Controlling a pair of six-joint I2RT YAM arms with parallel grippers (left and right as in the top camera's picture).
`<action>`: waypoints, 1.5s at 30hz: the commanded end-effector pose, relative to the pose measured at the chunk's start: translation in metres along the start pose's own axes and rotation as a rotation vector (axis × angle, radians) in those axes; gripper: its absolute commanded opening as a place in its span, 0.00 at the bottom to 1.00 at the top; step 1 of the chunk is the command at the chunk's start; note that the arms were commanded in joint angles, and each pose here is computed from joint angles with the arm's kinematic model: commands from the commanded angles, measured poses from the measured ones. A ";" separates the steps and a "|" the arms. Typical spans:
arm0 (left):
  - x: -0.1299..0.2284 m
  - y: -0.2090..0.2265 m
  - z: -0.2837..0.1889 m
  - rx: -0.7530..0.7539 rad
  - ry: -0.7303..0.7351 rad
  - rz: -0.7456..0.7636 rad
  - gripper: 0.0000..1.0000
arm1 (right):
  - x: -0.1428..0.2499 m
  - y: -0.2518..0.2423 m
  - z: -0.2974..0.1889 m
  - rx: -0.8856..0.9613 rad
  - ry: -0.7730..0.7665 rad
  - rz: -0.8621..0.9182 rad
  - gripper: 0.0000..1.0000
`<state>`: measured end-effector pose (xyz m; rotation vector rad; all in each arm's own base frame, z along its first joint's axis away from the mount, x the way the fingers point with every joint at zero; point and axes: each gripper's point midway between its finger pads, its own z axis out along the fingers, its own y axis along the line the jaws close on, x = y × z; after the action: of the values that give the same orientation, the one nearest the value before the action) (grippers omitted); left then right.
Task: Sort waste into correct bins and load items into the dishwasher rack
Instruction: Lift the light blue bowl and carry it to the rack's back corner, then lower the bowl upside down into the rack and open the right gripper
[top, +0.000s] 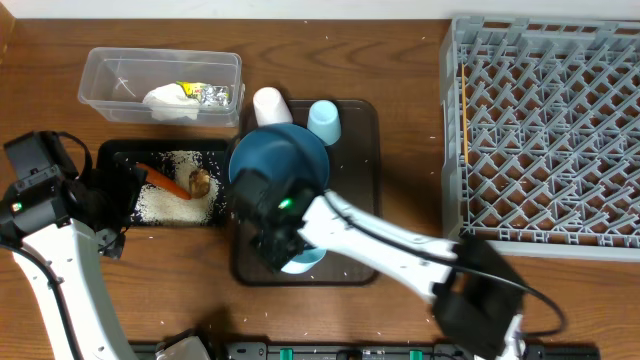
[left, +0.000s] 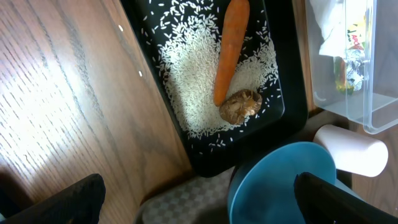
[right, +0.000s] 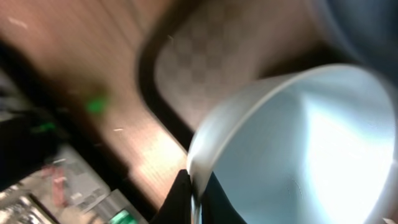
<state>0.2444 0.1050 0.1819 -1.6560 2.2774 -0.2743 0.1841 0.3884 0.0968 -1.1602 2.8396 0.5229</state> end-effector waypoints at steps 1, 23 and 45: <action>0.000 0.002 -0.002 -0.004 -0.006 -0.013 0.98 | -0.023 0.005 -0.071 -0.067 -0.178 0.013 0.01; 0.000 0.002 -0.002 -0.004 -0.006 -0.013 0.98 | 0.014 -0.295 -0.271 0.095 -0.676 0.609 0.01; 0.000 0.002 -0.002 -0.004 -0.006 -0.013 0.98 | 0.028 -0.473 -0.259 -0.235 -0.985 0.673 0.01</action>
<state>0.2444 0.1050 0.1819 -1.6560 2.2774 -0.2743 0.5138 -0.0248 0.1900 0.1609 2.2370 0.9790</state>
